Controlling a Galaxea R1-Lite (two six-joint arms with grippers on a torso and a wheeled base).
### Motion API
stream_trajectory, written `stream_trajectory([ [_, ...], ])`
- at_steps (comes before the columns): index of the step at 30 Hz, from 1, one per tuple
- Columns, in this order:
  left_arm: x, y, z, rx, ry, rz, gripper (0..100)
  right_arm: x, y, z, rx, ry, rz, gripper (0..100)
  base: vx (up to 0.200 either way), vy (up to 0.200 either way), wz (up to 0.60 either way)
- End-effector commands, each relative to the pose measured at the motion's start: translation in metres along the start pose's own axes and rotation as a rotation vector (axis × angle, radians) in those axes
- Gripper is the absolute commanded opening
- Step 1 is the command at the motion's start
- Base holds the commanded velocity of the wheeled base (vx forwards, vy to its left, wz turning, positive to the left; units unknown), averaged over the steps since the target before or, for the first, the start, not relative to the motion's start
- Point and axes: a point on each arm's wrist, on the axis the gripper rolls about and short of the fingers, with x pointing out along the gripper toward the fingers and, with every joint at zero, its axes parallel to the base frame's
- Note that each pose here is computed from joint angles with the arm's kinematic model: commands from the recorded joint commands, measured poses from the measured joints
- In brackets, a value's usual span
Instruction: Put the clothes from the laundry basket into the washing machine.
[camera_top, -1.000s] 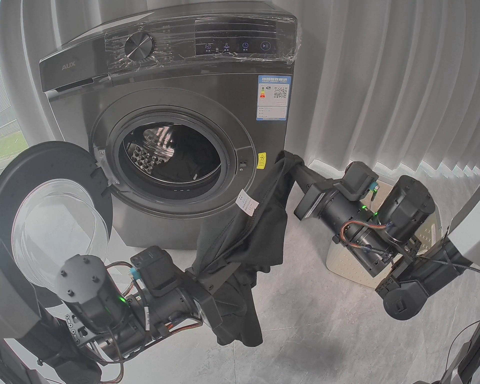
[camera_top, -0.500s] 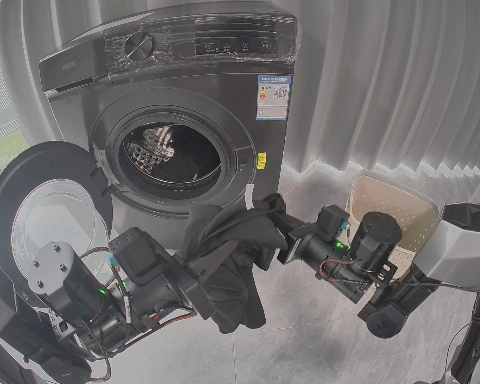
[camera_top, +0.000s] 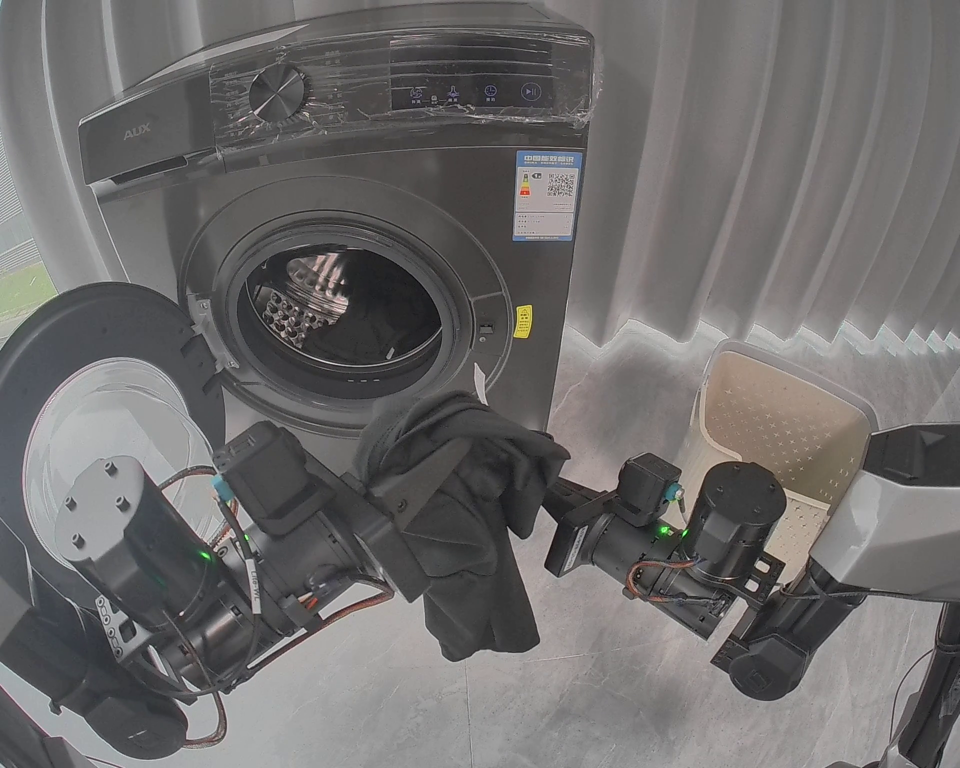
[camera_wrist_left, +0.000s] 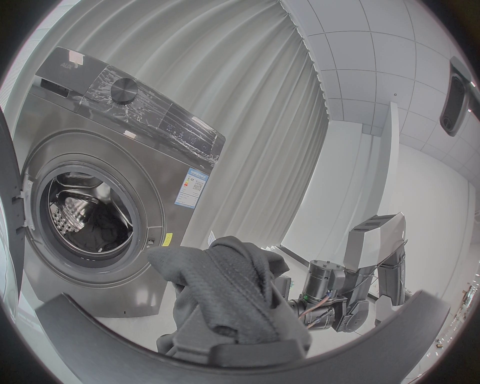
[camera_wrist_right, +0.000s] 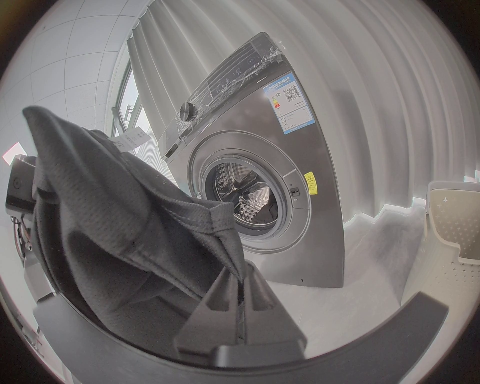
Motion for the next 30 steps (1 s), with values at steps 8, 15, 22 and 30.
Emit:
stream_trajectory([
  [8, 0.002, 0.010, -0.005, -0.012, 0.015, 0.034, 0, -0.006, -0.002, 0.003, 0.003, 0.001, -0.012, 100, 0.000, 0.000, 0.00],
  [15, 0.002, 0.016, -0.007, -0.010, 0.025, 0.054, 0, -0.022, -0.024, 0.030, -0.012, -0.056, -0.073, 100, 0.000, 0.000, 0.00],
  [22, 0.004, 0.020, -0.010, -0.005, 0.034, 0.060, 0, -0.046, -0.024, 0.015, -0.023, 0.058, -0.025, 100, 0.000, 0.000, 0.00],
  [30, 0.005, 0.025, -0.010, -0.001, 0.033, 0.075, 0, -0.055, -0.020, 0.005, -0.036, 0.122, 0.030, 100, 0.000, 0.000, 0.00],
])
